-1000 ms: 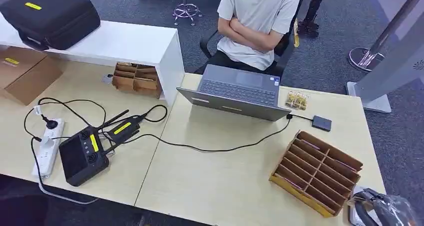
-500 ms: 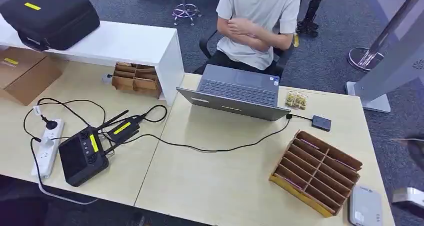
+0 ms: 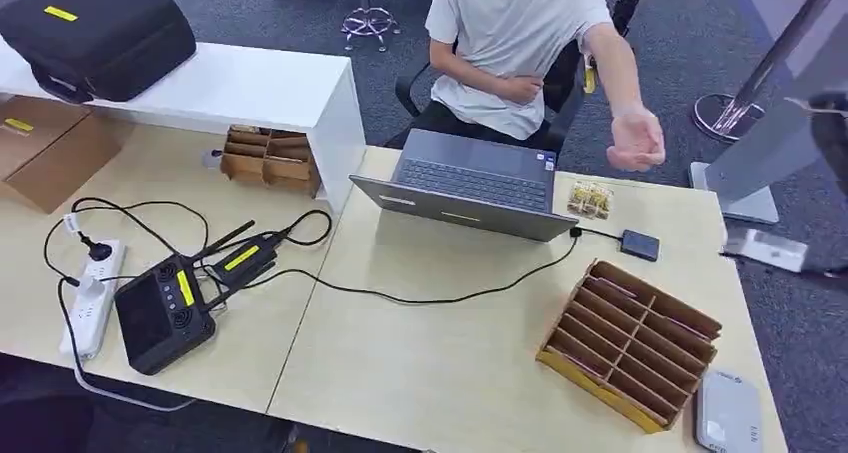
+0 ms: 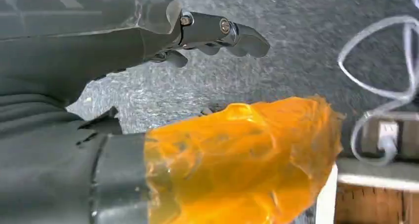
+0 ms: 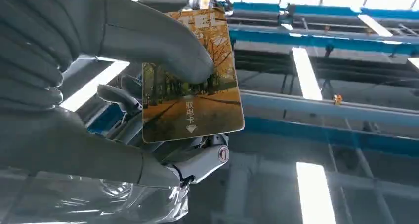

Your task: Pass the card to the sensor for recognition and then transmit it.

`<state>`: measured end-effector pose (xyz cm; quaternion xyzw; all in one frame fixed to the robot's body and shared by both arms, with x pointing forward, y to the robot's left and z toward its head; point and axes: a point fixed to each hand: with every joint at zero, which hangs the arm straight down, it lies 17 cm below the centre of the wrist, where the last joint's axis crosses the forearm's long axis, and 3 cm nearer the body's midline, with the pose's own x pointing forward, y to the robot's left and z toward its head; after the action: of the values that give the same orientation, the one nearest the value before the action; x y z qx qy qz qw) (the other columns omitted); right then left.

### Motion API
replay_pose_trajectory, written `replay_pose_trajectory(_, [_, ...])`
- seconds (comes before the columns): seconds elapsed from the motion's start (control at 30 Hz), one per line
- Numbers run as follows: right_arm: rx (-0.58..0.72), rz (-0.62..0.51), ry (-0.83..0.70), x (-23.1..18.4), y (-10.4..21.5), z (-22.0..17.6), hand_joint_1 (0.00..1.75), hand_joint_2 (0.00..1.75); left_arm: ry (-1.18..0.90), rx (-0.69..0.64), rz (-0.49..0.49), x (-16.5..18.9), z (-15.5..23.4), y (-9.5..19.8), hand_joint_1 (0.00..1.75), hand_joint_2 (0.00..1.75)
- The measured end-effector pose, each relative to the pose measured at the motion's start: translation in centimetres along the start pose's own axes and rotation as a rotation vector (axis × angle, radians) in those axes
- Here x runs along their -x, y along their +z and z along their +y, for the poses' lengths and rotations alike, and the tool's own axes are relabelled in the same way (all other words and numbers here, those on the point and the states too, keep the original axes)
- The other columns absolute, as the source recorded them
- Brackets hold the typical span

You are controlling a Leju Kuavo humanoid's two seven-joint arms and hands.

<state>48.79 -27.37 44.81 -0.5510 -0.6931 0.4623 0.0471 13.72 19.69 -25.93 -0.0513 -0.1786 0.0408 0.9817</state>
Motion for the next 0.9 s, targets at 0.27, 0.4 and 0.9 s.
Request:
replay_pose_trajectory(0.27, [0.036, -0.068, 0.017, -7.8, -11.5, 1.9, 1.75, 1.75, -0.067, 0.08, -0.024, -2.9, -2.1, -0.2, 0.0, 0.0])
replay_pose_trajectory(0.4, [0.052, -0.115, 0.003, -12.2, -13.8, 3.2, 1.75, 1.75, -0.114, 0.106, -0.024, -3.9, -3.1, -0.2, 0.0, 0.0])
replay_pose_trajectory(0.9, [-0.048, -0.157, -0.03, -15.9, -14.4, 7.6, 0.0, 1.75, -0.115, 0.153, -0.036, -4.3, -4.5, 0.0, 0.0, 1.75])
